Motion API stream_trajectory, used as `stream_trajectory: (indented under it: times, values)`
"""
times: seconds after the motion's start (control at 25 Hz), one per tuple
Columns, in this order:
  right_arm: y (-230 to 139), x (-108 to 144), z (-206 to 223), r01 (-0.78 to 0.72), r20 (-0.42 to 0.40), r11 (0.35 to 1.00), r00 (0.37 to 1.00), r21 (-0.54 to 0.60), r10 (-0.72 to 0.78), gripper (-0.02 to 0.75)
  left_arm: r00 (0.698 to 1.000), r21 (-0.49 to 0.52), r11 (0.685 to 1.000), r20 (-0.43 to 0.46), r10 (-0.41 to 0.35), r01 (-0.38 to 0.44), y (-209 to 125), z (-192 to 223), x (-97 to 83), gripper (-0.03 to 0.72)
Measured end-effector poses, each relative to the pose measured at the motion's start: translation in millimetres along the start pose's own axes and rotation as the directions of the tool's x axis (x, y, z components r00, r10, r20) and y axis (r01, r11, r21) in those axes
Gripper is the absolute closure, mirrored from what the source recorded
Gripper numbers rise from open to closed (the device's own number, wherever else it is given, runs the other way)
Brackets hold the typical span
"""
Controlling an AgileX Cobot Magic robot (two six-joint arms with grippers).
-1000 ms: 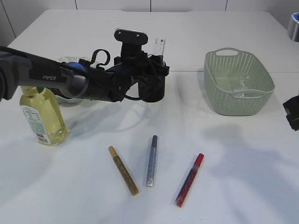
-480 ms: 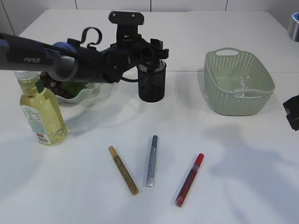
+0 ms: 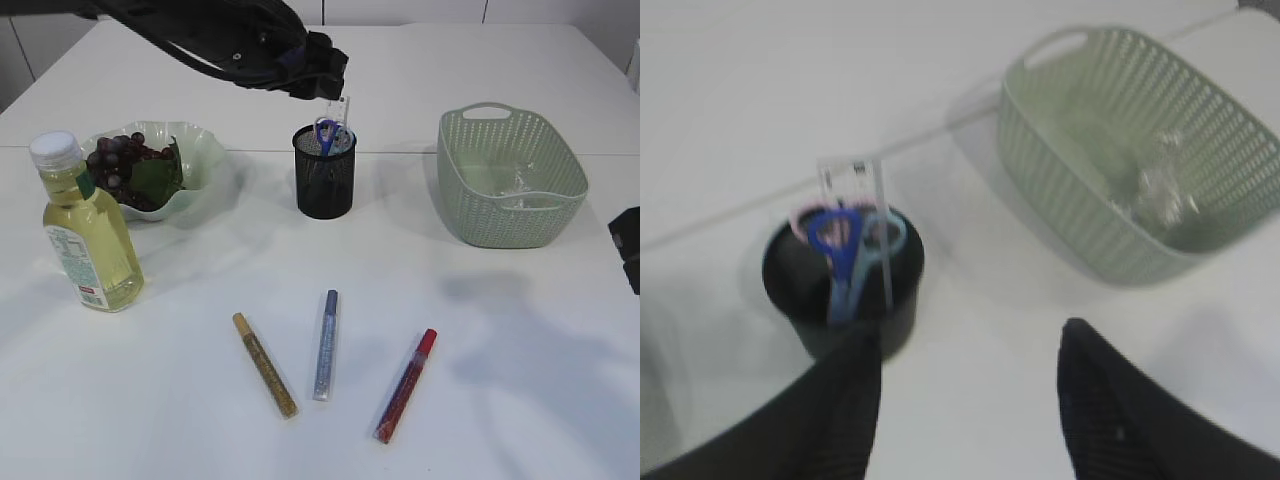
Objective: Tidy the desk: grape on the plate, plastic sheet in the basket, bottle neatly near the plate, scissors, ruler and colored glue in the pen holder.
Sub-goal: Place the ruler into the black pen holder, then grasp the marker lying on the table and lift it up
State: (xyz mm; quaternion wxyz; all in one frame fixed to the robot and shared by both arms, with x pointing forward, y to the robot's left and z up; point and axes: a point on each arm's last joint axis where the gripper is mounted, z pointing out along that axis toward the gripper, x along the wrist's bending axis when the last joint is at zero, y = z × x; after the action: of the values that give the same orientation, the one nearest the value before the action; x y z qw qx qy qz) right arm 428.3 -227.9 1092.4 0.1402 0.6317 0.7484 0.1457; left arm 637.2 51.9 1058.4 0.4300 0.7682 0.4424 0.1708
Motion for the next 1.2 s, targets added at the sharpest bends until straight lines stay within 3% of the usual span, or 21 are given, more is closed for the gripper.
stream_trajectory:
  times: [0.12, 0.28, 0.52, 0.64, 0.76, 1.0, 1.2]
  values:
    - [-3, 0, 0, -0.010, -0.002, 0.999, 1.000, 0.037, 0.010, 0.483, 0.999, 0.163, 0.985, 0.015, -0.052, 0.049, -6, -21, -4.9, 0.281]
    - [-8, 0, 0, -0.019, 0.000, 0.996, 1.000, 0.092, 0.019, 0.483, 0.996, 0.320, 0.943, -0.050, -0.080, 0.092, -16, -36, -11.6, 0.283]
    - [-11, 4, -1, -0.038, -0.040, 0.991, 0.998, 0.127, 0.044, 0.485, 0.983, 0.580, 0.800, -0.171, -0.063, 0.152, -45, -46, -39.2, 0.283]
    - [-12, 6, -1, -0.046, -0.060, 0.990, 0.997, 0.133, 0.054, 0.485, 0.979, 0.635, 0.749, -0.181, -0.095, 0.190, -59, -35, -53.4, 0.284]
    - [-13, 6, -1, -0.046, -0.061, 0.989, 0.997, 0.142, 0.056, 0.485, 0.966, 0.667, 0.699, -0.183, -0.183, 0.259, -73, -16, -61.5, 0.285]
    - [-13, 6, -1, -0.043, -0.064, 0.989, 0.997, 0.142, 0.052, 0.485, 0.931, 0.696, 0.617, -0.263, -0.255, 0.366, -108, 28, -60.3, 0.286]
    - [-13, 7, -1, -0.039, -0.070, 0.989, 0.996, 0.144, 0.049, 0.484, 0.919, 0.706, 0.589, -0.292, -0.265, 0.394, -128, 51, -68.8, 0.286]
